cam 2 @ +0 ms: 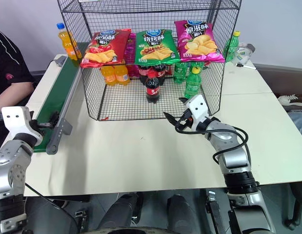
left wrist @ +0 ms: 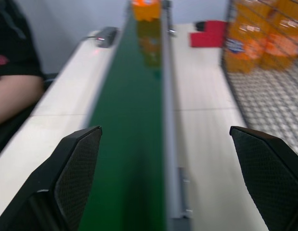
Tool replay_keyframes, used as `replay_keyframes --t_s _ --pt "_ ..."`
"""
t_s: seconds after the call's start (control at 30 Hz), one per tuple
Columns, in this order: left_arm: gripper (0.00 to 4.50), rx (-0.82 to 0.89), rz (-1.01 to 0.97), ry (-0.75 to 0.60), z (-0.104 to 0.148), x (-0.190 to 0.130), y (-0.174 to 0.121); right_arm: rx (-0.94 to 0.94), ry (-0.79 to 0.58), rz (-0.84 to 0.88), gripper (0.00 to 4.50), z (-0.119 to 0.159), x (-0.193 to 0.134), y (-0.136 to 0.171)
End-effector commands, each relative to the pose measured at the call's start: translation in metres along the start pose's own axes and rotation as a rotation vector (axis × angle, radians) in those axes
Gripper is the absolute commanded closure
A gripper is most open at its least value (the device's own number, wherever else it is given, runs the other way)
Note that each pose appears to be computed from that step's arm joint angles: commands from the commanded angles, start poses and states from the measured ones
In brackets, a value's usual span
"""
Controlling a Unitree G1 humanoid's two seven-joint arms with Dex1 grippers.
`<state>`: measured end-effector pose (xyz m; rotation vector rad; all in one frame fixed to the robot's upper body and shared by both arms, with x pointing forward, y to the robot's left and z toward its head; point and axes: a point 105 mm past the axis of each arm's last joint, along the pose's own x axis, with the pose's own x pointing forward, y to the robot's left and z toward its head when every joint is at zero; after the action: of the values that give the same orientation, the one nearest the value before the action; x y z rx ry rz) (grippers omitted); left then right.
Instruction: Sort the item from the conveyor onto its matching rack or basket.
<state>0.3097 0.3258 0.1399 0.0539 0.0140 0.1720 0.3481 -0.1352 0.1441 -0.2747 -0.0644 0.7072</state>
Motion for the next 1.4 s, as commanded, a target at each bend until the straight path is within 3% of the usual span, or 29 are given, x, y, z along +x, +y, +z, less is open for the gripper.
replay_keyframes --t_s 0.03,0.33,1.4 --pt "0.05 -0.014 0.031 -0.069 0.014 -0.002 0.008 -0.024 -0.069 0.03 0.0 0.019 0.005 0.008" --pt "0.05 0.001 0.026 -0.044 0.0 0.001 0.001 -0.019 -0.083 0.075 0.0 0.021 0.011 0.026" --pt "0.05 0.023 0.032 -0.059 -0.003 0.005 0.005 -0.016 -0.086 0.079 0.0 0.023 0.013 0.027"
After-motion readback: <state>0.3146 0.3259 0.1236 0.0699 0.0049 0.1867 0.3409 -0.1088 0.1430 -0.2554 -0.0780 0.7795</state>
